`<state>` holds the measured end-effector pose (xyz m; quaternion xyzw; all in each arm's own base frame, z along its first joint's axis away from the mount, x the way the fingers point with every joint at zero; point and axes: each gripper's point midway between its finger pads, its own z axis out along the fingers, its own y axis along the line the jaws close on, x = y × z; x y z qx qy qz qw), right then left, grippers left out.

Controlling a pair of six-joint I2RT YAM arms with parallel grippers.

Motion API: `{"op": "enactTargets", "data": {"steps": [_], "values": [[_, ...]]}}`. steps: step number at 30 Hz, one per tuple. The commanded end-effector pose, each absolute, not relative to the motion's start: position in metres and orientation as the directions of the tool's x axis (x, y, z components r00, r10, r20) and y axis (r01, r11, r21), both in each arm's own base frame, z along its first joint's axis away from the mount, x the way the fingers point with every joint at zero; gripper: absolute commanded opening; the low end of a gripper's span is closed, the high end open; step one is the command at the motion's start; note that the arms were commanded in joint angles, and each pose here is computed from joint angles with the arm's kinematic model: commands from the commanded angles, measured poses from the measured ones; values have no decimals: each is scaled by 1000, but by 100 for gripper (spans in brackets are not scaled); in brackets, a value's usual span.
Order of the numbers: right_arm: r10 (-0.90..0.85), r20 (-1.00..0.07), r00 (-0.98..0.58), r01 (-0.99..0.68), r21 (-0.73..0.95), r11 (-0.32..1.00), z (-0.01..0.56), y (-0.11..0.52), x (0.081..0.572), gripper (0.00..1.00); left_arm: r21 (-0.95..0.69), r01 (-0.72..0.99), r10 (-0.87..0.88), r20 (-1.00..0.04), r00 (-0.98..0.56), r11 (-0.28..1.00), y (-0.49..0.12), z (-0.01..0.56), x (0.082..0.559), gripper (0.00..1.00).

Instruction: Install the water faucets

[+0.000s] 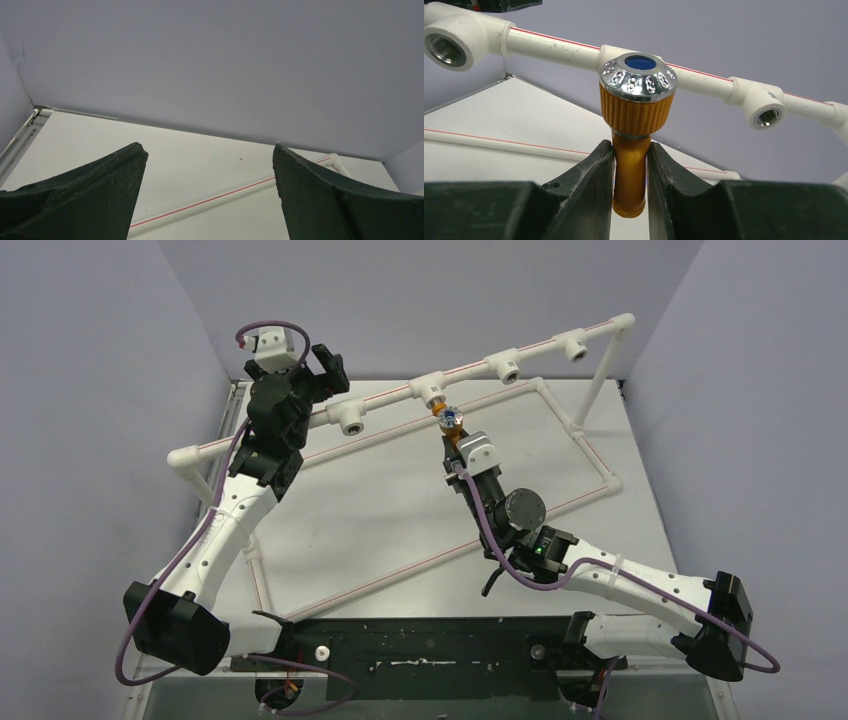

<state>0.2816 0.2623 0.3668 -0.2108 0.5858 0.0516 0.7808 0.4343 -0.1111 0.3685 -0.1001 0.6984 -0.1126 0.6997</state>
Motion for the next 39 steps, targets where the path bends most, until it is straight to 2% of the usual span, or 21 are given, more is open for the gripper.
{"op": "enactTargets", "data": {"steps": [1,24,39], "values": [[-92,-937,338,-300,-200,933,394,252,279,0,-46,-11,-44,-809,-587,999,-118,169,377,95],[-101,-942,319,-320,-208,925,386,259,278,0,-44,-12,-43,-806,-591,999,-118,167,378,95],[-73,-928,366,-311,-196,930,405,260,278,0,-43,-9,-40,-806,-591,999,-118,167,378,95]]}}
